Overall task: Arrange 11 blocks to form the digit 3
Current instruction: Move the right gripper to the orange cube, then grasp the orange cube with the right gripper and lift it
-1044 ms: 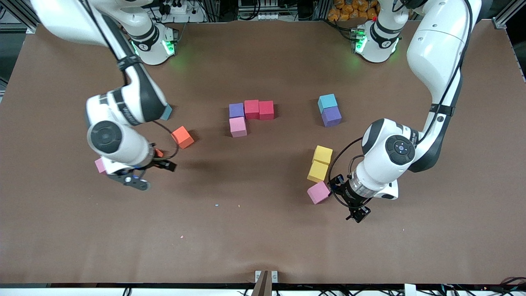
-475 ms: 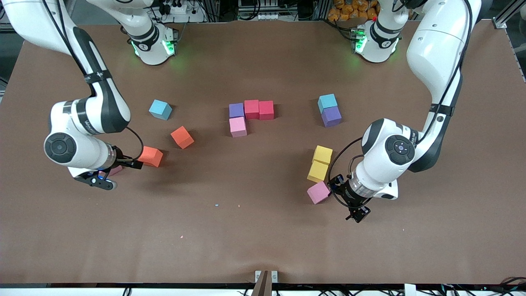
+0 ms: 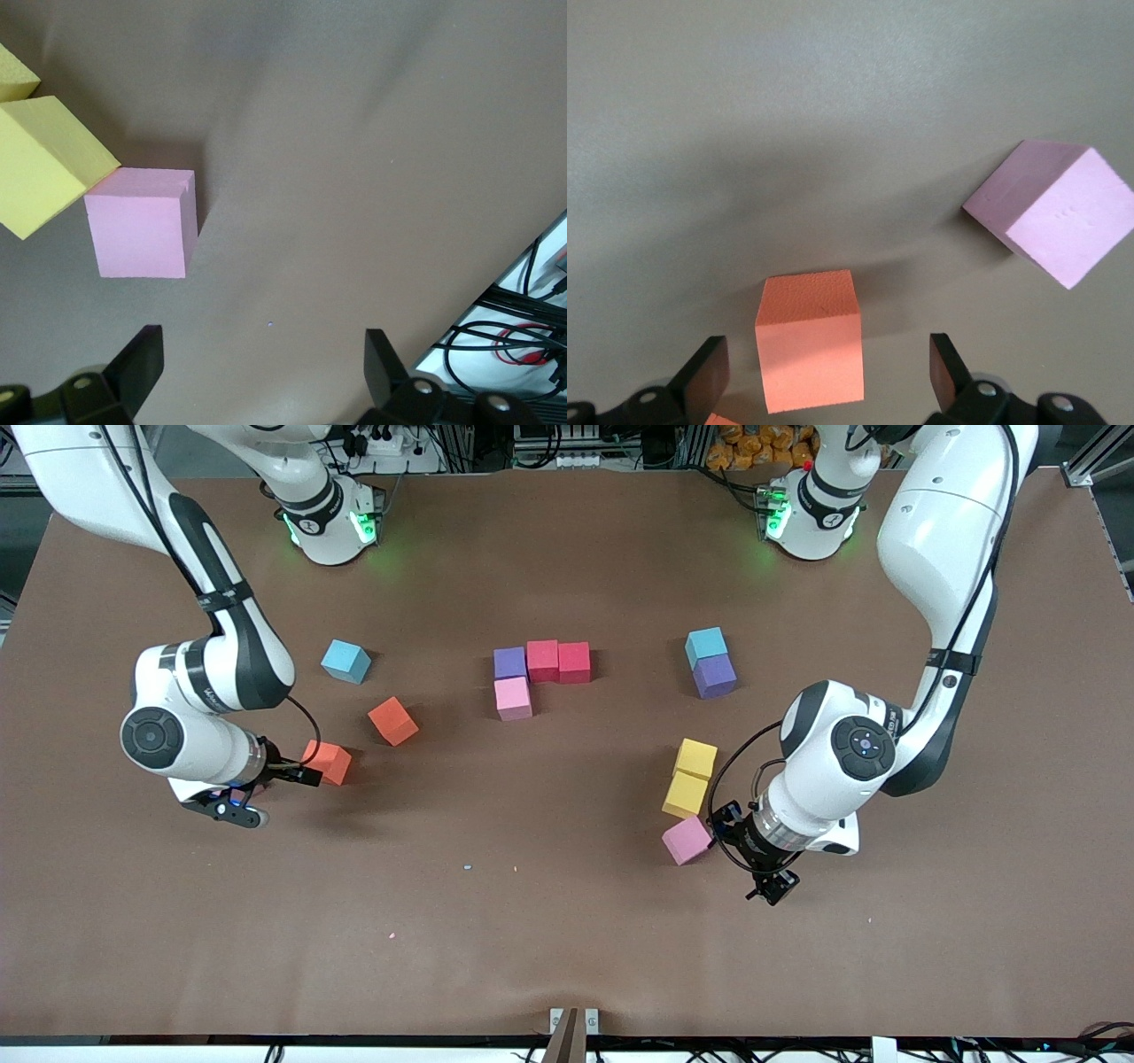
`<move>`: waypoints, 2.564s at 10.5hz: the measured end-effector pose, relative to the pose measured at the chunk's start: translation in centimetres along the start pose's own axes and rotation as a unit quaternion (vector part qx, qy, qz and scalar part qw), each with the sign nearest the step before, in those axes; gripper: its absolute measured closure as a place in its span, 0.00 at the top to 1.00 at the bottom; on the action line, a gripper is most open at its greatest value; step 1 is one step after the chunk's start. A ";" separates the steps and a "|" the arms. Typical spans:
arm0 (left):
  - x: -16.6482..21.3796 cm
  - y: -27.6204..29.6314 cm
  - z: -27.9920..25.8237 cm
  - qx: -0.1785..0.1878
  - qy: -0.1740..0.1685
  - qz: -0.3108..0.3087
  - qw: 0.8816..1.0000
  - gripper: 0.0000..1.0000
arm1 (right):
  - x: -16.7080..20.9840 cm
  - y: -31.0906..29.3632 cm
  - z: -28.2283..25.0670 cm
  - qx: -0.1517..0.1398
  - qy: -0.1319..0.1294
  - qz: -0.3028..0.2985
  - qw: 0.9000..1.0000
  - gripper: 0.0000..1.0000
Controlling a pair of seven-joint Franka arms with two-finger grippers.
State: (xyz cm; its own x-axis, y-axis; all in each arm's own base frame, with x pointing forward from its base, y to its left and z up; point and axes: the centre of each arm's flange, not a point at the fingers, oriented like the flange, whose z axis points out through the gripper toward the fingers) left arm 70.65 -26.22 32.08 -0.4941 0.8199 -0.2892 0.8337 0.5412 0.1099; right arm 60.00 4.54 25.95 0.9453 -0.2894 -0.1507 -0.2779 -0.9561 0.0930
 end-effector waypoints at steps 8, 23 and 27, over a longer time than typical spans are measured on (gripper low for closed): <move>0.1 0.1 0.0 0.000 0.000 -0.001 1.000 1.00 | -2.3 -0.9 4.3 0.020 0.024 -0.033 0.999 1.00; 0.0 0.0 0.0 -0.001 0.001 0.013 1.000 1.00 | -2.6 -8.4 -3.3 0.037 0.064 -0.117 0.990 0.59; 0.1 0.1 0.1 -0.001 0.001 0.013 1.000 1.00 | -8.2 -18.9 -5.2 0.049 0.074 -0.124 0.988 0.59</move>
State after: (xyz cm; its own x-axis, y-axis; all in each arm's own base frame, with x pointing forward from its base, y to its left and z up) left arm 70.67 -26.08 32.01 -0.4736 0.8339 -0.2834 0.8455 0.5206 0.1189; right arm 58.41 25.24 30.58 0.9990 -0.0428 -0.0114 -0.0431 -0.9987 -0.0255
